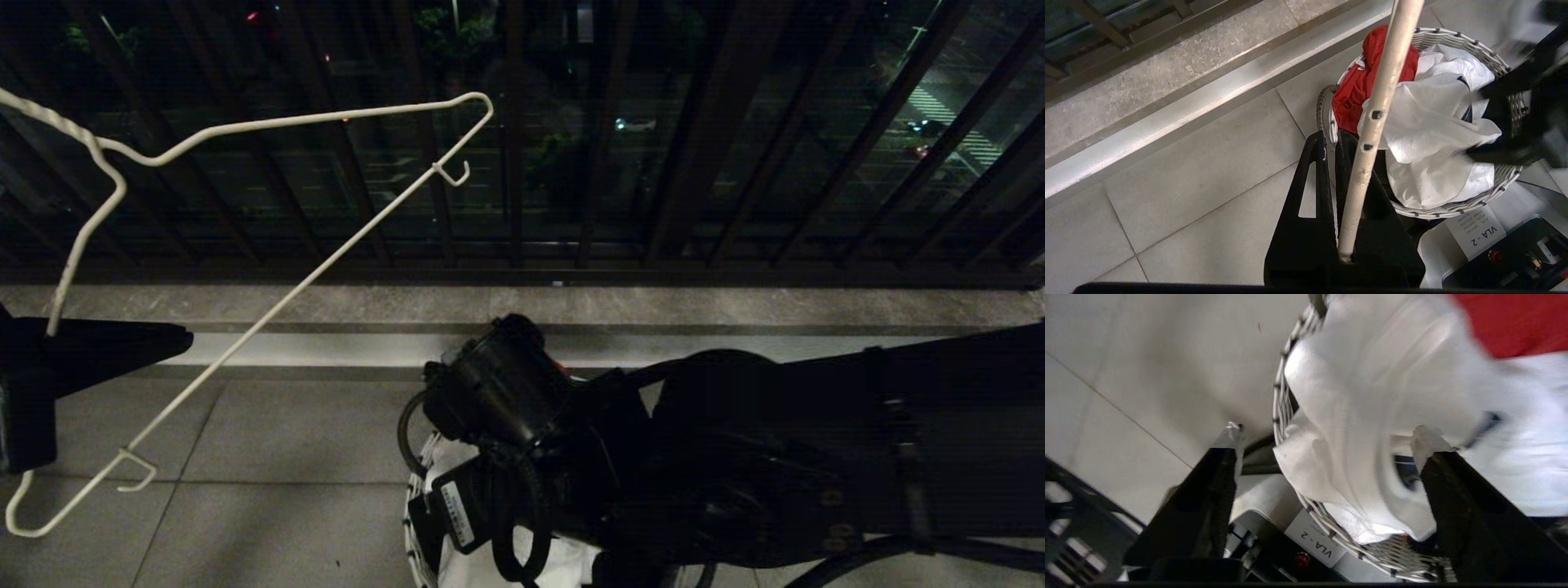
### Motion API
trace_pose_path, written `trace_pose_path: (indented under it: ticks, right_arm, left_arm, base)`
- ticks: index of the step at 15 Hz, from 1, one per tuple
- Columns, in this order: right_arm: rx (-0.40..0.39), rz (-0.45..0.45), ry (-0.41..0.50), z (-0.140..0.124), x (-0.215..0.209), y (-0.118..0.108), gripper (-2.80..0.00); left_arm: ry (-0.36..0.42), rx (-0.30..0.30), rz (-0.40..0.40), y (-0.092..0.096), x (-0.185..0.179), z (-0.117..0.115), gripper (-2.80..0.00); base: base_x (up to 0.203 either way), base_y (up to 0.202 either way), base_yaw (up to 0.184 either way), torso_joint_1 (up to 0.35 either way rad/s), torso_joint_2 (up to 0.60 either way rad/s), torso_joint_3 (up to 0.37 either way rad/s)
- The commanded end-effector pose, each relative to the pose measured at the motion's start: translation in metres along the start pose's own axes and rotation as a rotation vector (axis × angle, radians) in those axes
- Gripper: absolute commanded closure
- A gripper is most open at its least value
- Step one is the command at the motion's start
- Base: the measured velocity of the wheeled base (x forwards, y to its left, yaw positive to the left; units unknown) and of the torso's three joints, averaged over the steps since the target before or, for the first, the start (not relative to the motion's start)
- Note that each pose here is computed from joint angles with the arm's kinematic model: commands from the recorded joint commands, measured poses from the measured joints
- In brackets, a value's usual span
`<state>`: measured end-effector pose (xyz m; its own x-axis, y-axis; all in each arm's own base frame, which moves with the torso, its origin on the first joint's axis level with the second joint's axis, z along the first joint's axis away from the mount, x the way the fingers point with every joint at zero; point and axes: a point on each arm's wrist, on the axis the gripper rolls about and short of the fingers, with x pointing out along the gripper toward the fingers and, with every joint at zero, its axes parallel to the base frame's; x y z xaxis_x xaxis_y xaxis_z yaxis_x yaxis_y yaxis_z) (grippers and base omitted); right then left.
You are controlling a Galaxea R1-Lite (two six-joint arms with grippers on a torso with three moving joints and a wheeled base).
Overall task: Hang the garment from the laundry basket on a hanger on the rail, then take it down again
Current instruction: Pick up clothes from the basket
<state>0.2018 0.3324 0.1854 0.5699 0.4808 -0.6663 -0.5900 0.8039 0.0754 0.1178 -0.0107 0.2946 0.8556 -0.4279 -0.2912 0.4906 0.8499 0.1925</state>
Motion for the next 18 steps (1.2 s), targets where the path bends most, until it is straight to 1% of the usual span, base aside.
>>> trace_pose_path:
  ticks: [1, 2, 3, 5, 6, 8, 9, 13, 15, 18]
  right_arm:
    - [0.014, 0.012, -0.040, 0.007, -0.021, -0.004, -2.80]
    - [0.009, 0.005, -0.019, 0.001, -0.018, -0.005, 0.00]
    - [0.006, -0.004, -0.006, -0.003, -0.016, -0.006, 0.00]
    - [0.016, -0.028, -0.012, -0.003, -0.015, -0.009, 0.00]
    - [0.014, -0.026, -0.010, -0.003, -0.014, -0.008, 0.00]
    - [0.005, -0.036, 0.007, -0.008, 0.007, -0.005, 0.00]
    - [0.006, -0.039, 0.001, -0.009, 0.021, -0.003, 0.00]
    - [0.005, -0.068, 0.003, -0.009, 0.066, -0.008, 0.00]
    - [0.006, -0.084, 0.010, -0.009, 0.075, -0.014, 0.00]
    - [0.028, -0.111, 0.001, -0.006, 0.074, -0.027, 0.00]
  left_arm:
    - [-0.002, 0.002, -0.002, 0.000, -0.001, 0.000, 0.00]
    - [-0.002, 0.003, -0.003, -0.001, -0.001, 0.000, 0.00]
    - [-0.002, 0.003, -0.003, -0.001, -0.001, 0.000, 0.00]
    - [0.000, 0.002, -0.002, 0.000, 0.000, 0.000, 0.00]
    - [0.000, 0.001, -0.002, 0.000, 0.000, 0.000, 0.00]
    - [0.001, 0.001, -0.003, 0.000, 0.000, 0.000, 0.00]
    - [0.000, 0.002, -0.002, 0.000, 0.000, 0.000, 0.00]
    - [0.004, -0.001, -0.004, 0.001, 0.001, 0.000, 0.00]
    - [0.003, 0.000, -0.003, 0.001, 0.001, 0.000, 0.00]
    - [0.002, 0.001, -0.004, 0.000, 0.001, 0.000, 0.00]
  base:
    - [0.000, 0.000, 0.000, 0.000, 0.00, 0.000]
    - [0.000, 0.000, 0.000, 0.000, 0.00, 0.000]
    - [0.000, 0.000, 0.000, 0.000, 0.00, 0.000]
    - [0.000, 0.000, 0.000, 0.000, 0.00, 0.000]
    - [0.000, 0.000, 0.000, 0.000, 0.00, 0.000]
    - [0.000, 0.000, 0.000, 0.000, 0.00, 0.000]
    - [0.000, 0.000, 0.000, 0.000, 0.00, 0.000]
    - [0.000, 0.000, 0.000, 0.000, 0.00, 0.000]
    - [0.000, 0.000, 0.000, 0.000, 0.00, 0.000]
    - [0.000, 0.000, 0.000, 0.000, 0.00, 0.000]
